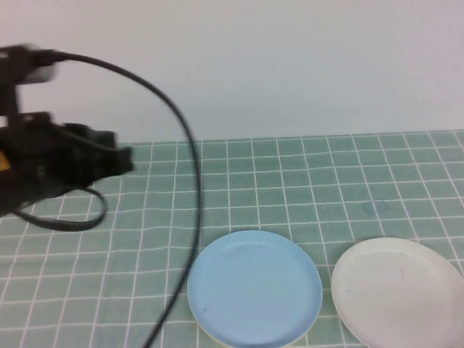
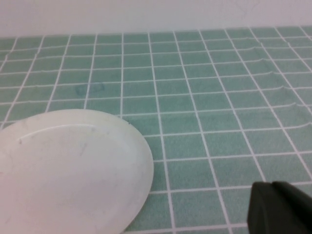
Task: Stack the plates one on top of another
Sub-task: Pick up the white plate
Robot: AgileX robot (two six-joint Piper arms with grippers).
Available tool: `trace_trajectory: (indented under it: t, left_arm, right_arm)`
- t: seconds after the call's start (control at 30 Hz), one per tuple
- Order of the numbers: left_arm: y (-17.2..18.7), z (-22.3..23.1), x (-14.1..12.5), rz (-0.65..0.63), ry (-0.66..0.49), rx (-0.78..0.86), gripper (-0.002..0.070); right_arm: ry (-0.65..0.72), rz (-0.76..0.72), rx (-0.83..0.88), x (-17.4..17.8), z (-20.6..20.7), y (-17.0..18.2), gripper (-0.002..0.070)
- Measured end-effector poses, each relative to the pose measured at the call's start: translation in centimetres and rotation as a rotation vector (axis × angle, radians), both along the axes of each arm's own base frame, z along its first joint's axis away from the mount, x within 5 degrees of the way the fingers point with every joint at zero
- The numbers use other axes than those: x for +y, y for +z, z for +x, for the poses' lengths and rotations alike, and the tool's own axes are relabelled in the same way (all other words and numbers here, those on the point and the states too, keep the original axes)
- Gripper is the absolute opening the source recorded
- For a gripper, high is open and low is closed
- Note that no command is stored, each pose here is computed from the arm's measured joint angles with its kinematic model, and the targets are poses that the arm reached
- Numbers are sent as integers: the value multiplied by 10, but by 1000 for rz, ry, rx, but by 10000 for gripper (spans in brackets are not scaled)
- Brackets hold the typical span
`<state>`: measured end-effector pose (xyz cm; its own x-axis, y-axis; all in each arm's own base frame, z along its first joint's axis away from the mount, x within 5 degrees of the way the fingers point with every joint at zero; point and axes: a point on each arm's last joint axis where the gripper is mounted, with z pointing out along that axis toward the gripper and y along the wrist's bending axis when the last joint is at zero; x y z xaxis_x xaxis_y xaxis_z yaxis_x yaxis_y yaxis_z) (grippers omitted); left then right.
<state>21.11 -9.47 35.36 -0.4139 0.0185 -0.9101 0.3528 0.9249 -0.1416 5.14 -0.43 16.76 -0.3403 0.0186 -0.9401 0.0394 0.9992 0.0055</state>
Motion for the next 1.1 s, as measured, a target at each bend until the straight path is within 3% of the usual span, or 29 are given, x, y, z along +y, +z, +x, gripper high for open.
trace_trajectory:
  t: [0.17,0.47,0.7,0.87,1.0,1.1]
  left_arm:
    - [-1,-25,37,-117,140,-37,0]
    - [-15,-111,89,-238,405,-242,0]
    - [-44,-141,96,-160,466,-330,0]
    - [-57,-139,95,-187,468,-307,0]
    - [-79,-143,99,-109,498,-286,0]
    - [-95,-149,102,-160,553,-278,0]
  right_arm:
    - [0,0,0,0,0,0,-2]
    - [0,0,0,0,0,0,-2]
    - [0,0,0,0,0,0,-2]
    - [0,0,0,0,0,0,-2]
    - [0,0,0,0,0,0,-2]
    - [0,0,0,0,0,0,-2]
